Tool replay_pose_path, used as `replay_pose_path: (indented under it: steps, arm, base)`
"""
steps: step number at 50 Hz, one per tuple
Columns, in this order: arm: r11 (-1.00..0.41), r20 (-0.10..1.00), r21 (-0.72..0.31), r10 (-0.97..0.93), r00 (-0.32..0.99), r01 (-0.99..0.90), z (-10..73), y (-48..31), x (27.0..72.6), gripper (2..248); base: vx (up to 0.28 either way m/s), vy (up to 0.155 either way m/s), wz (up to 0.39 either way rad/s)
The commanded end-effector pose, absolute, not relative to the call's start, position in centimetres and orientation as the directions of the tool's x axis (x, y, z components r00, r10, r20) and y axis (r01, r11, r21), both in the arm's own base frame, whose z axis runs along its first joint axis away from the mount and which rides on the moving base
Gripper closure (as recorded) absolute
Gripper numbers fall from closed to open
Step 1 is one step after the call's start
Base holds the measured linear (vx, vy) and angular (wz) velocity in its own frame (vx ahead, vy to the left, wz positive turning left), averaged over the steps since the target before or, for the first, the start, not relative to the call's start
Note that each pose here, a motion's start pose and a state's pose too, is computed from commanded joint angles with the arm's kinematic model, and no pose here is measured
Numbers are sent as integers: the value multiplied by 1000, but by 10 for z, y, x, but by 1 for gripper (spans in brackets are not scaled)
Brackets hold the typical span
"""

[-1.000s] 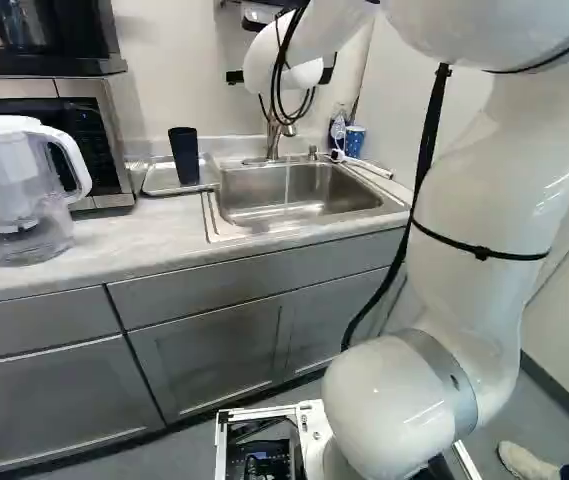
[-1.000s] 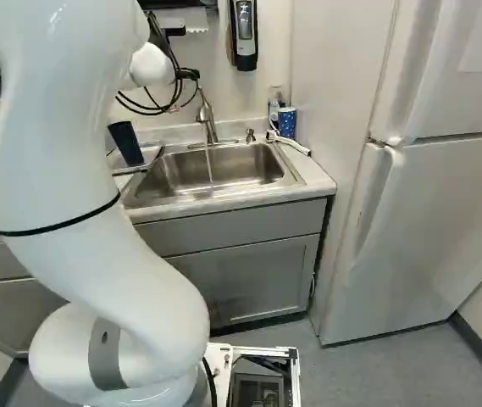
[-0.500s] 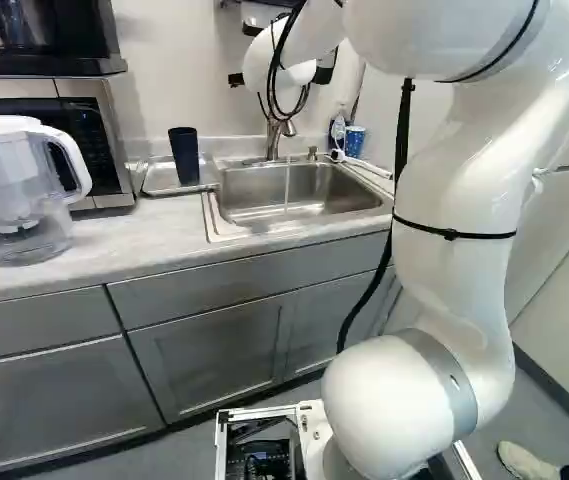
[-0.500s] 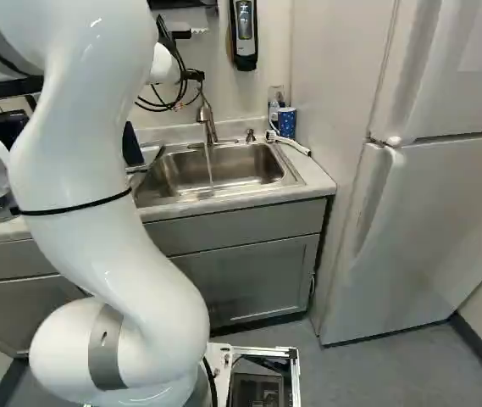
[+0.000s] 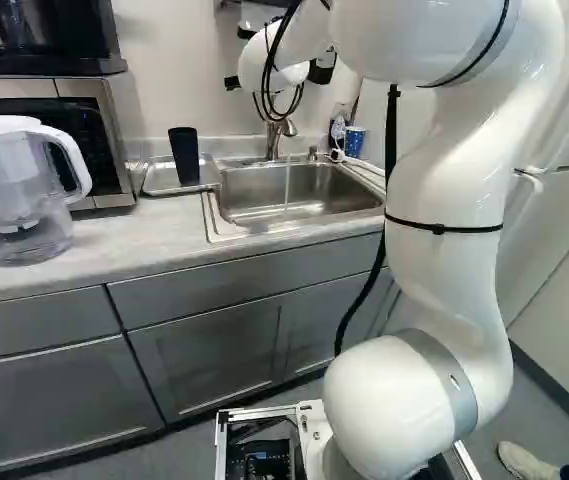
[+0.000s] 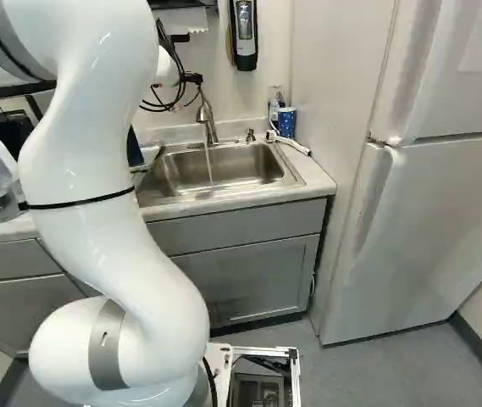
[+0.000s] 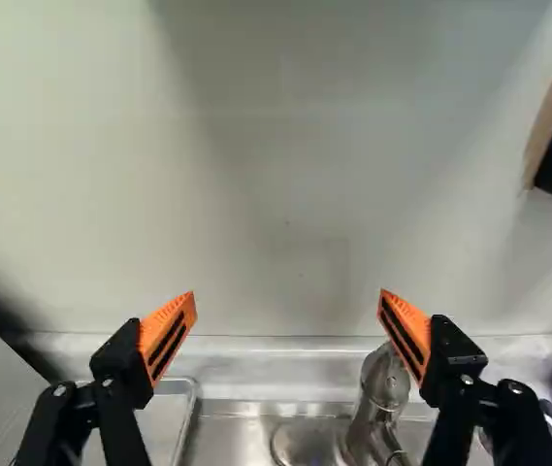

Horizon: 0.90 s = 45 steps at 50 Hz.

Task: Rinse the cup and place it in the tray

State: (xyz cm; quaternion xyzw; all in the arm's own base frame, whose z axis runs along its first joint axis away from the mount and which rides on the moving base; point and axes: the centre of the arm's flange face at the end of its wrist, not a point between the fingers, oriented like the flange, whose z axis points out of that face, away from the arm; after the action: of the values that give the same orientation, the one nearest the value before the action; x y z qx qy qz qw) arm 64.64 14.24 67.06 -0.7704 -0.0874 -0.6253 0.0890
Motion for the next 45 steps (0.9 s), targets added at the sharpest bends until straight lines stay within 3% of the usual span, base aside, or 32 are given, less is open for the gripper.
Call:
replay_pose_path:
  steps: [45]
  arm:
    - [-971,965,-25,39,260,239,667,141,632,3]
  base:
    - [0,0,0]
